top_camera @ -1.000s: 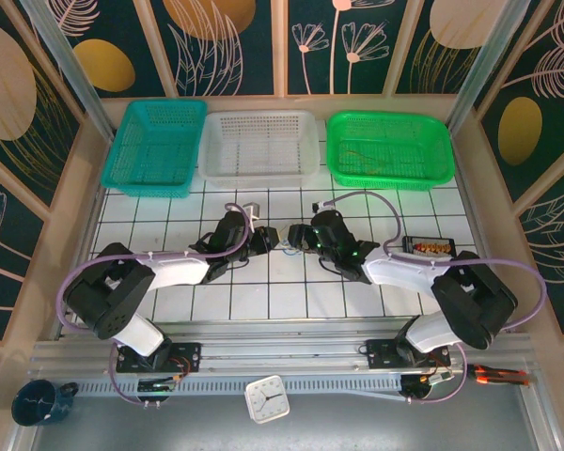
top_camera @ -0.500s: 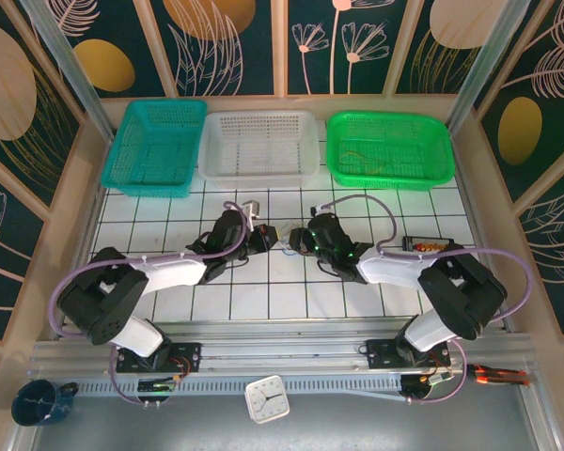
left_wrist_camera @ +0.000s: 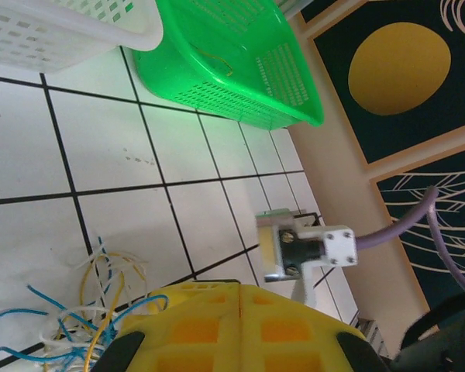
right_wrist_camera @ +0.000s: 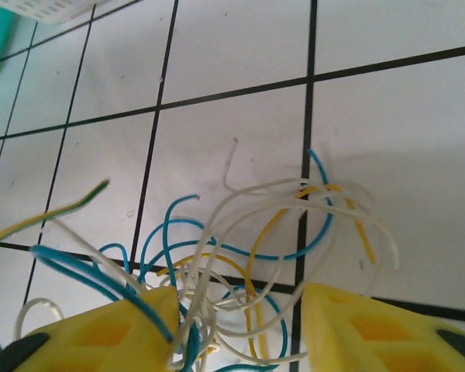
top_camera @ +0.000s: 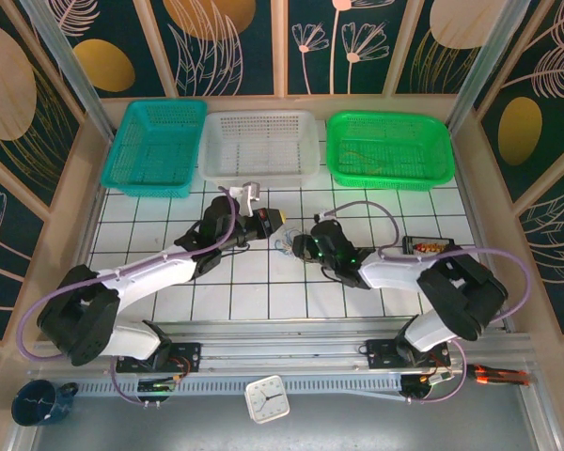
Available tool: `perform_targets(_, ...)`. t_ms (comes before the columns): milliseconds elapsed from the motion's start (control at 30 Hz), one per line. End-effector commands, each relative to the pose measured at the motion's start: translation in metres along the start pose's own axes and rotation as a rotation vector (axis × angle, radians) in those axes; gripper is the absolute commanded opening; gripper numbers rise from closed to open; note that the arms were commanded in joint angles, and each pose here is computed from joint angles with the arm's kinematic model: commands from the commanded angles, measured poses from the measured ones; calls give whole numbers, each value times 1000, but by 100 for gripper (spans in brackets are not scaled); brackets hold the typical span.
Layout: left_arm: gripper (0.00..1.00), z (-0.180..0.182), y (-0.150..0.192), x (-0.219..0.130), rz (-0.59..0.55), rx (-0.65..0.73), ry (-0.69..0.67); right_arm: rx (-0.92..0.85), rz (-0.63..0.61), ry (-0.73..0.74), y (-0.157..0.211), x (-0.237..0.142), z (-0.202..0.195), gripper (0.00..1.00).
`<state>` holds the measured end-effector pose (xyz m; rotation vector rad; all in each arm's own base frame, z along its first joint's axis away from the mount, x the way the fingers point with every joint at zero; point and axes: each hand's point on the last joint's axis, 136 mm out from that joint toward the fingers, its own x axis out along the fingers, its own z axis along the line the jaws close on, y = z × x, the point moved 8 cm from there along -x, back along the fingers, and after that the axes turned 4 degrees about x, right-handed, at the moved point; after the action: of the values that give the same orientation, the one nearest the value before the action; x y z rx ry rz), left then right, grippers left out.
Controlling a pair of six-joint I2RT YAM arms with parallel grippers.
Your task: Untangle the cables
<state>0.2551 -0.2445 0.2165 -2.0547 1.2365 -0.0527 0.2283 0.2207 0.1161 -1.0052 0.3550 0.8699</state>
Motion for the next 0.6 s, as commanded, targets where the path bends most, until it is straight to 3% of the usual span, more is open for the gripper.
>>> perform_targets(0, 0, -17, -14, -6, -22, 1, 47, -31, -51, 23, -4, -22, -2, 52)
perform_targets(300, 0, -23, -19, -5, -19, -2, 70, -134, -157, -135, -11, -63, 19, 58)
perform_targets(567, 0, -26, -19, -2, -9, -16, 86, -214, -228, -210, -21, -53, 51, 59)
